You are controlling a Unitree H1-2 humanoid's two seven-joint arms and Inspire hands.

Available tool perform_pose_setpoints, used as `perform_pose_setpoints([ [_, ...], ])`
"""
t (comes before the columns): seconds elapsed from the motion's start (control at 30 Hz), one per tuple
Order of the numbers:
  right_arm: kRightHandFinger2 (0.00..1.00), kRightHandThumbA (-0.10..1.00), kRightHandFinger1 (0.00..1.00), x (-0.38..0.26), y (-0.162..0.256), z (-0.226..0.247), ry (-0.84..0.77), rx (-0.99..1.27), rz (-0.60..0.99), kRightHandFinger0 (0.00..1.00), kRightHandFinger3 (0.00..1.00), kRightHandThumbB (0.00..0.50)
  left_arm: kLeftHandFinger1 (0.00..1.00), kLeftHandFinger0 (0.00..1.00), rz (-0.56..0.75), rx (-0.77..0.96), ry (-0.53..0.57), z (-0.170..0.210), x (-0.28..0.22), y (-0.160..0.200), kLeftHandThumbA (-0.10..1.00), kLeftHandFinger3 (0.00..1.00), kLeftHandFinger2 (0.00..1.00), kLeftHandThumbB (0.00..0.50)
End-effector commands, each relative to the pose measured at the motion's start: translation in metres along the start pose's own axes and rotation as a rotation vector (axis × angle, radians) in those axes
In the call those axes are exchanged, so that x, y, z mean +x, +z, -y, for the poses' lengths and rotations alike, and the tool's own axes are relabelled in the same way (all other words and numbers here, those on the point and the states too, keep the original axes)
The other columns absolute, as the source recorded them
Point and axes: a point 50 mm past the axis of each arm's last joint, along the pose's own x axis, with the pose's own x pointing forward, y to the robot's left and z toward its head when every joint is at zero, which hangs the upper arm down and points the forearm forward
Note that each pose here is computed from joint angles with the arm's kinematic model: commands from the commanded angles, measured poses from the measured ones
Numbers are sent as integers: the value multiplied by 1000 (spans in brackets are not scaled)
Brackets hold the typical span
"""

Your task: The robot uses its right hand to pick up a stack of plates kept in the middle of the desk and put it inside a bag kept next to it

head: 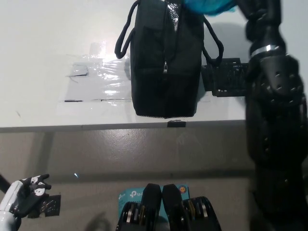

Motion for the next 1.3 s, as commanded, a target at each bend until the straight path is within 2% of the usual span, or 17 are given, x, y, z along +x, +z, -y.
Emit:
perform_pose_setpoints([
  [0.0,0,-100,0,-6,13,-21,16,-3,55,0,0,336,689,646,48,26,2,-11,-1,11,-100,787,791,86],
  [0.07,0,-100,0,-8,9,-24,13,1,51,0,0,340,685,635,47,28,3,-11,0,11,-100,772,787,87],
  [0.1,0,-100,0,-9,7,-26,12,-7,55,0,8,320,681,625,48,30,1,-11,0,11,-100,768,782,89],
  [0.13,0,-100,0,-9,6,-26,11,-8,56,0,0,334,681,623,48,30,1,-11,0,11,-100,769,781,88],
  [0.2,0,-100,0,-10,1,-31,11,-48,66,0,0,298,689,633,43,24,-1,-11,0,11,-100,770,780,90],
  [0.43,0,-100,0,-18,-20,-35,0,-109,39,0,0,251,686,631,49,27,-7,-6,0,13,-100,768,777,79],
  [0.57,0,-100,0,-18,-32,-31,-42,-167,56,0,0,314,674,621,56,30,-7,-6,0,15,-100,764,770,89],
  [0.67,0,-100,0,-19,-40,-30,-43,-240,95,0,0,260,673,620,59,29,-2,-5,0,15,-100,761,767,81],
  [0.77,0,-100,0,-20,-41,-29,-46,-260,107,0,0,239,683,624,56,21,-10,-4,0,13,-100,771,769,85],
  [0.97,0,-100,0,-23,-48,-35,-28,-304,107,0,0,242,687,637,64,37,-15,-5,1,17,-100,751,770,91],
  [1.03,0,-100,0,-27,-54,-40,-13,-345,113,0,0,232,685,636,67,34,-17,-5,1,17,-100,744,765,97],
  [1.07,0,-100,0,-29,-59,-42,-2,-356,118,0,0,209,682,635,69,33,-19,-4,0,17,-100,744,761,98],
  [1.13,0,-100,0,-29,-64,-46,10,-372,117,0,0,205,681,637,69,33,-22,-4,0,17,-100,747,762,96],
  [1.27,0,-100,0,-20,-68,-60,71,-455,75,0,9,232,686,633,60,51,-18,-5,-1,17,-100,750,752,100],
])
